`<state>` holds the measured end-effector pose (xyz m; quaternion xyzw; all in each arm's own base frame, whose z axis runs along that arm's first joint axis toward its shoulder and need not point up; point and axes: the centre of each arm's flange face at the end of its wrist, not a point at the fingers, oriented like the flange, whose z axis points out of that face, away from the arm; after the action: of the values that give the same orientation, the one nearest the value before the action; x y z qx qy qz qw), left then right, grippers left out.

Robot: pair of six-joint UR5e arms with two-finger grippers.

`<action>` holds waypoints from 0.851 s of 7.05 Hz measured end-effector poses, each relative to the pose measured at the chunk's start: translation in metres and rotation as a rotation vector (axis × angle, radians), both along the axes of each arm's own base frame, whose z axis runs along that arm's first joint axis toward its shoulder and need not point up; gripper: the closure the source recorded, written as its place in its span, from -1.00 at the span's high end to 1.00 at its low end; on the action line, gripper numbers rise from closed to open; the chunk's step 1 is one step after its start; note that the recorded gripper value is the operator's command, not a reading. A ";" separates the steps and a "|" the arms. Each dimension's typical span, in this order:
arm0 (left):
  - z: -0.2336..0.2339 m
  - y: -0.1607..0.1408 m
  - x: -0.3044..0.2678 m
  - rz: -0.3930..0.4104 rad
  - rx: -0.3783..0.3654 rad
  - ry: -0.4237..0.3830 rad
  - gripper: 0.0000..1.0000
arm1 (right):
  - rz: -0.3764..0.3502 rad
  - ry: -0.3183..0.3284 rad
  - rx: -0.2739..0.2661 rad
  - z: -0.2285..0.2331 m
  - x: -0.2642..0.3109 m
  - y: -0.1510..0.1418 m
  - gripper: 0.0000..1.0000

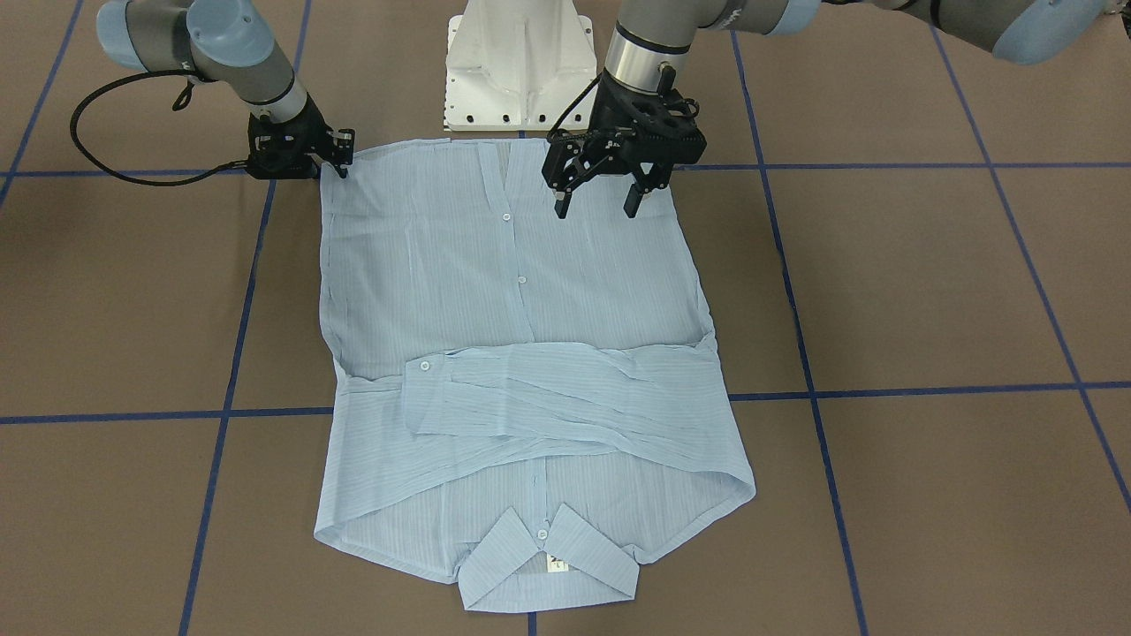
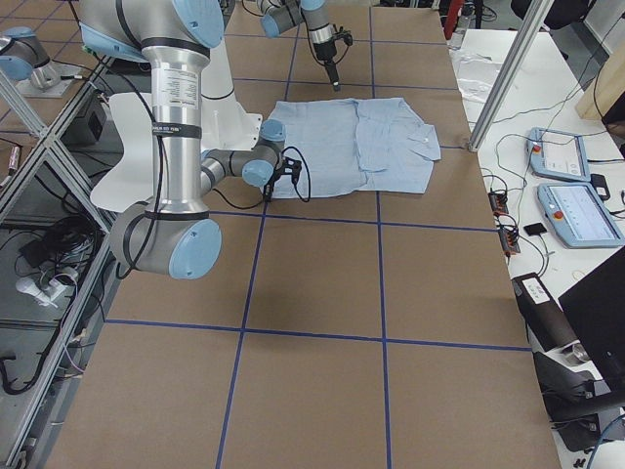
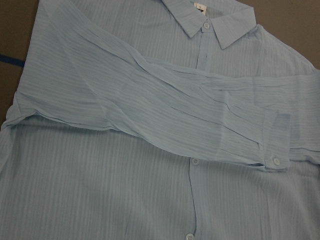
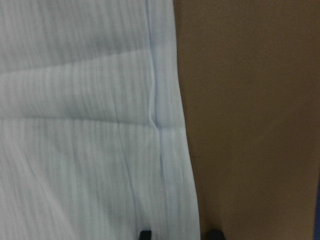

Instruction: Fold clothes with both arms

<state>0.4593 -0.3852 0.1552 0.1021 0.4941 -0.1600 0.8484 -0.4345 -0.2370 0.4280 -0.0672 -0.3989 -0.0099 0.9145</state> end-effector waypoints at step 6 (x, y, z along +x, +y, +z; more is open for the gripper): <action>0.012 0.000 0.001 0.000 -0.007 -0.016 0.96 | 0.006 -0.008 -0.004 -0.006 0.005 -0.004 -1.00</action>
<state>0.4604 -0.3854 0.1673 0.1004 0.4868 -0.1613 0.8526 -0.4292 -0.2408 0.4217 -0.0680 -0.4029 -0.0065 0.9127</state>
